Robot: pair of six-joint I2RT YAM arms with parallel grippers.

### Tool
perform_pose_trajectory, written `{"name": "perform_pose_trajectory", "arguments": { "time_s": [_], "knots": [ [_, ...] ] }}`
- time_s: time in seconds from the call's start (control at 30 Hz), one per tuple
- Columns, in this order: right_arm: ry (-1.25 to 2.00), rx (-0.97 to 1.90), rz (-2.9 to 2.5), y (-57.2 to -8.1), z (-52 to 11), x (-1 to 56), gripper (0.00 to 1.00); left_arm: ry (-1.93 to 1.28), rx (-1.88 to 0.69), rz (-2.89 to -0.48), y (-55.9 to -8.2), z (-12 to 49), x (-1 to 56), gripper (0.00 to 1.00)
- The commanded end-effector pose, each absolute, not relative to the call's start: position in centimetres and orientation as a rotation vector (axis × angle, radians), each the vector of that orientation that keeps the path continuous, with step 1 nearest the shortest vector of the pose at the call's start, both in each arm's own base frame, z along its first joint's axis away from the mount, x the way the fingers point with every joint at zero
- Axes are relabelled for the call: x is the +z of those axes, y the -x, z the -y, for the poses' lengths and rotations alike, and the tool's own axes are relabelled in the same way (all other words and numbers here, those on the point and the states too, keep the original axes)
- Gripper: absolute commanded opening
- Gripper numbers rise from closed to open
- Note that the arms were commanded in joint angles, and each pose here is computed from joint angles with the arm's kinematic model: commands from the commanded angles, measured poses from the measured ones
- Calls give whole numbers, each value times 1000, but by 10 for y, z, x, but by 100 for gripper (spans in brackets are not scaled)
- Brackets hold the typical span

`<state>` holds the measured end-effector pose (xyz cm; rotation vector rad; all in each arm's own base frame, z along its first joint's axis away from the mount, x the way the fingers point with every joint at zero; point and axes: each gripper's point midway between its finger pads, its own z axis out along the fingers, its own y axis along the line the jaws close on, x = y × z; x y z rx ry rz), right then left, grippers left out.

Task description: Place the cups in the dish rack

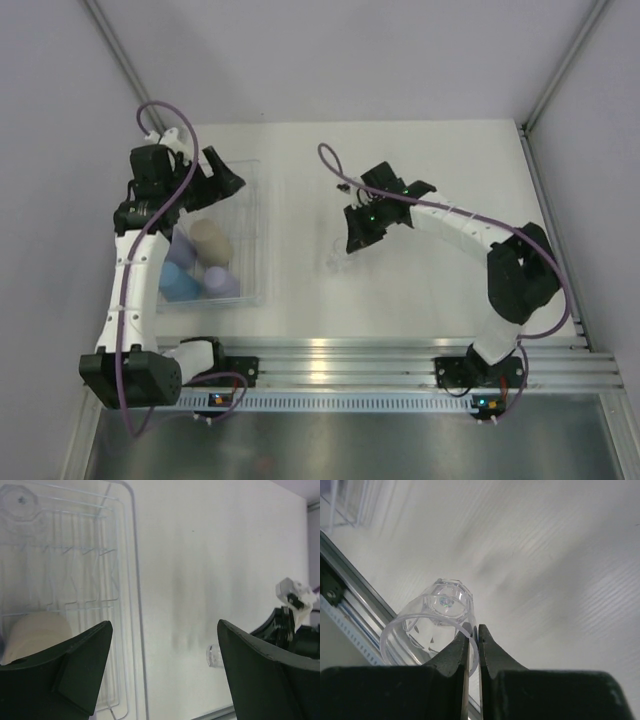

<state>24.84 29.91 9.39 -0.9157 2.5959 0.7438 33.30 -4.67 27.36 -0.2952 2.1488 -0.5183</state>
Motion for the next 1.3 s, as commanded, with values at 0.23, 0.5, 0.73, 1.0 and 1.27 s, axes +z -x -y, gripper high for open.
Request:
{"name": "perform_pose_trajectory", "arguments": {
  "time_s": [0.23, 0.5, 0.73, 1.0, 1.27],
  "knots": [
    [492, 1541, -2123, -310, -344, 229, 0, 96, -1321, -1706, -319, 140, 335, 91],
    [345, 1913, -1772, -321, -374, 304, 0, -11, -1470, -1630, -305, 180, 347, 91],
    [319, 2016, -1700, -323, -384, 320, 0, -73, -1538, -1630, -304, 218, 347, 91],
    [320, 2053, -1675, -318, -384, 324, 0, -77, -1529, -1635, -307, 226, 342, 90],
    [345, 2077, -1640, -317, -385, 333, 0, -47, -1526, -1661, -312, 228, 332, 90]
  ]
}}
